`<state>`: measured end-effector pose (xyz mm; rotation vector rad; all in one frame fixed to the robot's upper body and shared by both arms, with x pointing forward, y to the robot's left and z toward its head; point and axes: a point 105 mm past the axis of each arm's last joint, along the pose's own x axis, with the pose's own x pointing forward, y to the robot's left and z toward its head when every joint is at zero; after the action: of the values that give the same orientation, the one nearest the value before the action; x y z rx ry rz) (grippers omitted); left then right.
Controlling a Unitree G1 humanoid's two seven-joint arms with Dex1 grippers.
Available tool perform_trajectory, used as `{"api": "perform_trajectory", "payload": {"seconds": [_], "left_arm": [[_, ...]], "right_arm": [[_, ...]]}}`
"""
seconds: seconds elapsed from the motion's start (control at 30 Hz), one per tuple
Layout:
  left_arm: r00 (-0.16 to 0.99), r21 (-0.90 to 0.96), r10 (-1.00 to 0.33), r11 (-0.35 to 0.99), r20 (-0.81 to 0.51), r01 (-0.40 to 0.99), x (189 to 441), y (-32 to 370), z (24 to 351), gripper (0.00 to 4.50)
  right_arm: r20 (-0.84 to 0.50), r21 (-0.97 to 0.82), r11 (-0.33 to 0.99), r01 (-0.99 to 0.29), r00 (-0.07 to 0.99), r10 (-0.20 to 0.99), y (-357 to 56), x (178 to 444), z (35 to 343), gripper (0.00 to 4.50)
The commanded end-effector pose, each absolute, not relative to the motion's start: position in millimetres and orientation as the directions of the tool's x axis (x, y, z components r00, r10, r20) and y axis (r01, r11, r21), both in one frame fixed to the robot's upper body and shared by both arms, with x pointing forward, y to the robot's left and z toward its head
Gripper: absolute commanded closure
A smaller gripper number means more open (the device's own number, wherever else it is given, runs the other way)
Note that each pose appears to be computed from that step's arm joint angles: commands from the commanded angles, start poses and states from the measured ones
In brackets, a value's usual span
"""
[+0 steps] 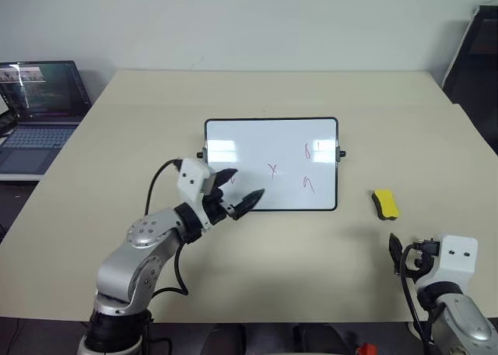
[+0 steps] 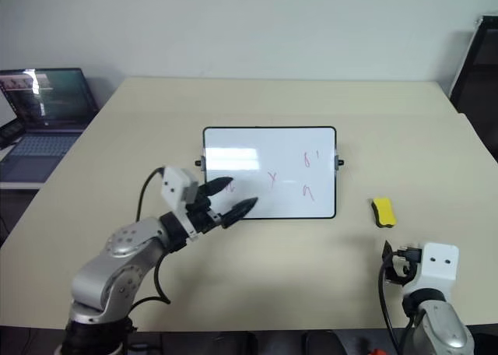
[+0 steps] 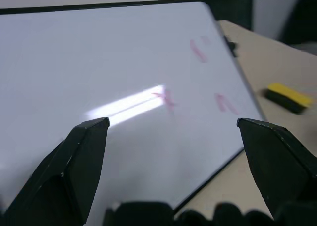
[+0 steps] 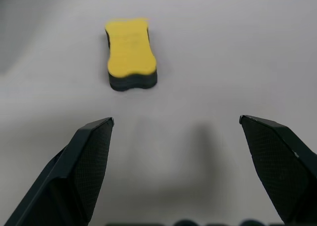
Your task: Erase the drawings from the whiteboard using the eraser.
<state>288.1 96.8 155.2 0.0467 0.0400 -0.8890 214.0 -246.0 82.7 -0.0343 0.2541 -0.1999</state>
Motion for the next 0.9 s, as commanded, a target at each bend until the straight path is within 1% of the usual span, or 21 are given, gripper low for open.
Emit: {"api": "perform_trajectory", "payload": {"seconds": [0.03,0.1,0.13,0.23,0.33,0.53,0.67,0.9], "left_arm": [[0.481,0.058,-0.873,0.477,-0.081,0.877,276.0,80.6,153.3,0.00],[0.364,0.087,-0.922,0.355,-0.129,0.931,264.6,71.7,147.1,0.00],[0.327,0.100,-0.933,0.315,-0.149,0.944,262.5,69.4,144.6,0.00],[0.282,0.140,-0.945,0.261,-0.167,0.955,268.1,66.3,143.4,0.00],[0.248,0.200,-0.953,0.212,-0.175,0.957,276.5,63.0,144.3,0.00],[0.152,0.206,-0.968,0.110,-0.199,0.972,275.1,54.7,137.4,0.00],[0.145,0.237,-0.970,0.097,-0.195,0.967,280.1,44.9,131.4,0.00],[0.164,0.251,-0.973,0.120,-0.162,0.960,280.6,33.9,130.1,0.00]], "right_arm": [[-0.212,-0.073,0.977,0.198,0.955,-0.209,-249.8,215.4,96.5,0.02],[-0.219,-0.074,0.978,0.193,0.954,-0.205,-250.6,217.4,97.2,0.02],[-0.222,-0.073,0.979,0.189,0.954,-0.201,-250.6,218.6,97.4,0.02],[-0.232,-0.069,0.983,0.169,0.956,-0.180,-249.4,223.7,98.2,0.02],[-0.240,-0.036,0.991,0.132,0.961,-0.136,-243.3,234.3,101.8,0.02],[-0.263,-0.016,0.997,0.079,0.961,-0.080,-238.5,254.5,106.2,0.02],[-0.295,0.005,1.000,0.029,0.955,-0.026,-233.0,270.3,105.0,0.02],[-0.323,0.021,1.000,0.023,0.946,-0.016,-236.9,285.6,101.2,0.02]]}}
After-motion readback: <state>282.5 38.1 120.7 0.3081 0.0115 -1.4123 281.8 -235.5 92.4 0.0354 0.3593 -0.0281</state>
